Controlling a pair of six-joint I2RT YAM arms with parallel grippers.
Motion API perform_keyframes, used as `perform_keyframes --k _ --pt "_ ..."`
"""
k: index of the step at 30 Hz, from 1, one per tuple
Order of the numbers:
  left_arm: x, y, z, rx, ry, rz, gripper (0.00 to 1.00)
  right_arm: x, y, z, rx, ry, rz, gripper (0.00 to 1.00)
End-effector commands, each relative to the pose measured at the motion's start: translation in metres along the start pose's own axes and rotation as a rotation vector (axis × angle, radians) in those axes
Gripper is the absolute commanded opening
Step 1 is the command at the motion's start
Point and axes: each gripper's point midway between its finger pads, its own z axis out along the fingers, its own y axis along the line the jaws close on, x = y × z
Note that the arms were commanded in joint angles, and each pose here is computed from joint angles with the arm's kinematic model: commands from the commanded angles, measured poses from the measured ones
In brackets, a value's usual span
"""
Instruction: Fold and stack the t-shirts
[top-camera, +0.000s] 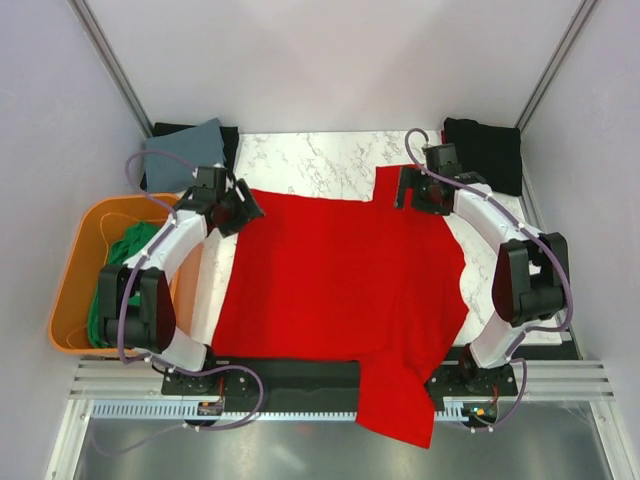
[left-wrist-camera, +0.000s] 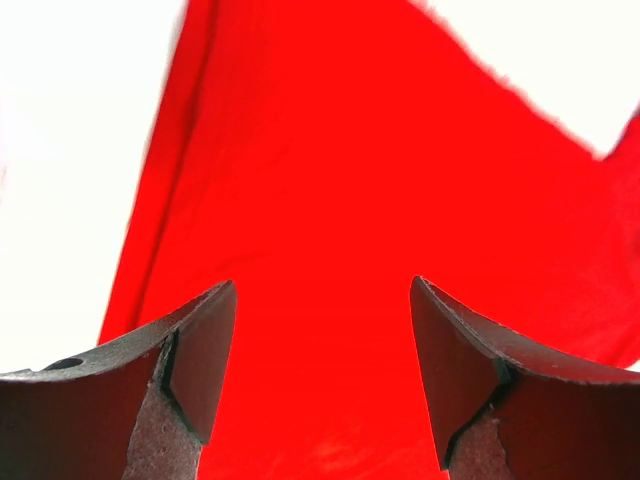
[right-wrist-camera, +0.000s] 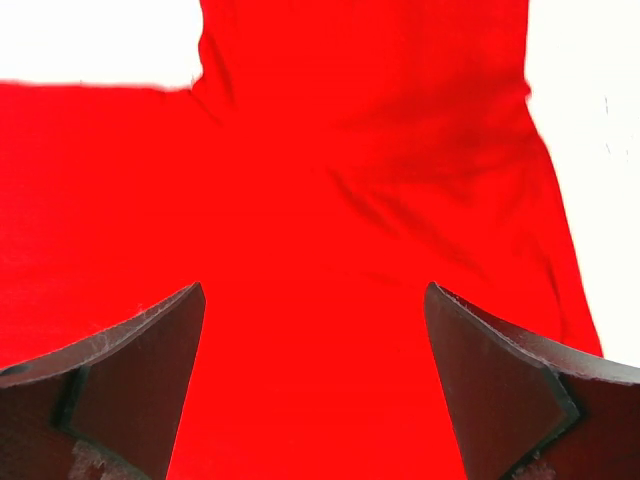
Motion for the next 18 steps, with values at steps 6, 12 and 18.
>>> perform_keyframes --k 6,12,18 --pt "-0.034 -0.027 0.06 0.019 0.043 0.026 0.77 -0.012 -0.005 0.075 0.106 0.06 0.0 0.98" --pt "-0.029 -0.021 0.112 -0.022 0.112 -0.035 0.76 -0.03 -0.007 0.131 0.149 0.073 -0.012 0.98" --pt "-0.044 -0.02 0.151 -0.05 0.087 -0.12 0.76 -0.057 0.011 0.193 0.099 0.066 0.013 0.98"
